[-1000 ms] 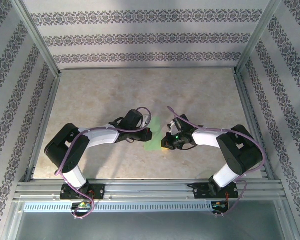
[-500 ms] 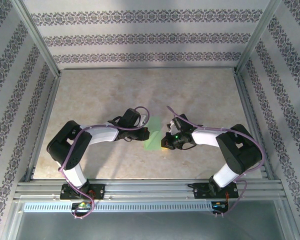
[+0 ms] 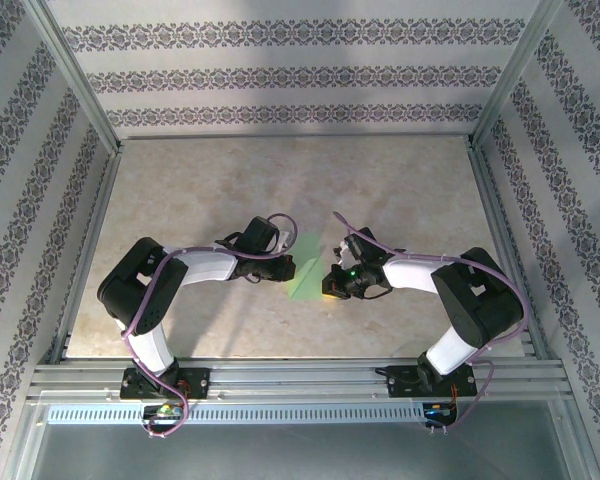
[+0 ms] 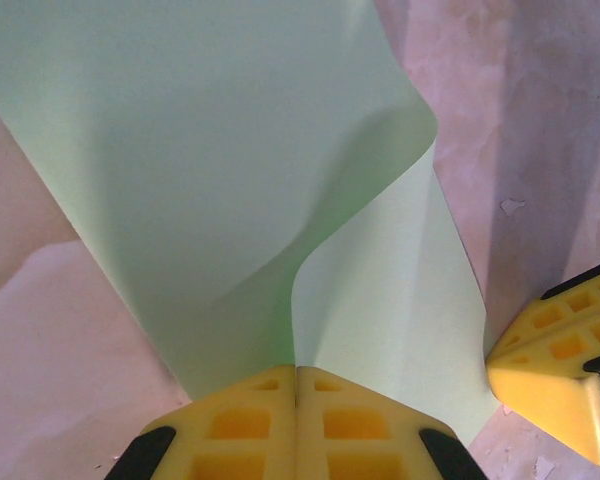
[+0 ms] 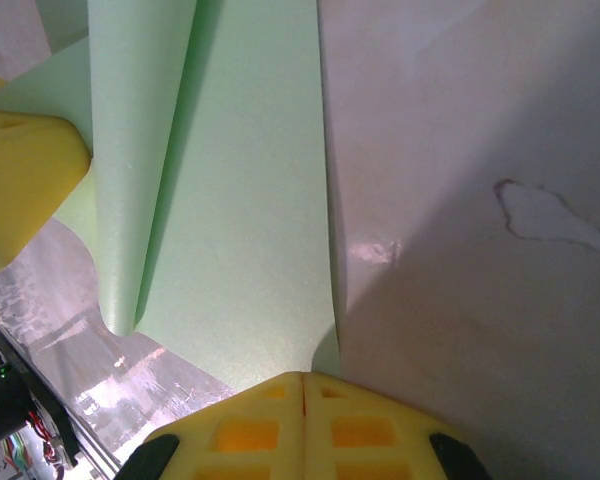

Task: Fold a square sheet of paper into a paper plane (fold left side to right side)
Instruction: Fold the triangle a second time at the center of the table.

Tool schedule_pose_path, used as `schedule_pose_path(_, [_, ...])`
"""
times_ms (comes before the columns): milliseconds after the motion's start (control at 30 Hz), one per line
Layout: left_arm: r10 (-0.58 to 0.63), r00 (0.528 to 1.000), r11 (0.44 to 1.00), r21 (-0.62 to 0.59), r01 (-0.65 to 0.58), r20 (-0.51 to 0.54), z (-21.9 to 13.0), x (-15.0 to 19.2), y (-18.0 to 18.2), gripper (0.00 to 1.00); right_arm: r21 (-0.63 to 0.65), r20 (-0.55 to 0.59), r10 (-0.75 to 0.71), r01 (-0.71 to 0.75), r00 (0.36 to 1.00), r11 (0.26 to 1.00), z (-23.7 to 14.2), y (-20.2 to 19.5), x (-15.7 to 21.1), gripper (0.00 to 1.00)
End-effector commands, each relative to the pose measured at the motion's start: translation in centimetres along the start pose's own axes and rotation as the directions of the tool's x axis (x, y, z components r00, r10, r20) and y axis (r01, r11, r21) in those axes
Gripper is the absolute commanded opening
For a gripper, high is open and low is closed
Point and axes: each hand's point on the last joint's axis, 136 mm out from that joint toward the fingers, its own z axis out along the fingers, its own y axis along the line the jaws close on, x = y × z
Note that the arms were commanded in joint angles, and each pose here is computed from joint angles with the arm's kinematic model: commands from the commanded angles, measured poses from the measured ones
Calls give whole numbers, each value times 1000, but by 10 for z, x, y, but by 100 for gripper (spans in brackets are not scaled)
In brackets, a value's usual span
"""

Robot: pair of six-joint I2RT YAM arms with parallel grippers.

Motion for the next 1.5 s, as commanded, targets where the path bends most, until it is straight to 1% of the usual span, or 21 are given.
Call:
schedule_pose_path(0, [14,1000,1000,-7,-14,8,0,-6,4,1,112,-40,32,-27,999,993,9,-28,14,0])
schedule_pose_path(700, [45,998,999,10,-45,39,-2,-18,-2,2,118,-47,38,-32,998,992,11,-31,16,0])
schedule_pose_path(933, [46,999,999,-10,-46,24,1,-13,4,2,118,-46,38,-32,998,993,10,-31,16,0])
schedule_pose_path(1467, [54,998,998,-22,-53,35,2,-17,5,2,120,-50,38,-31,998,992,11,-31,16,0])
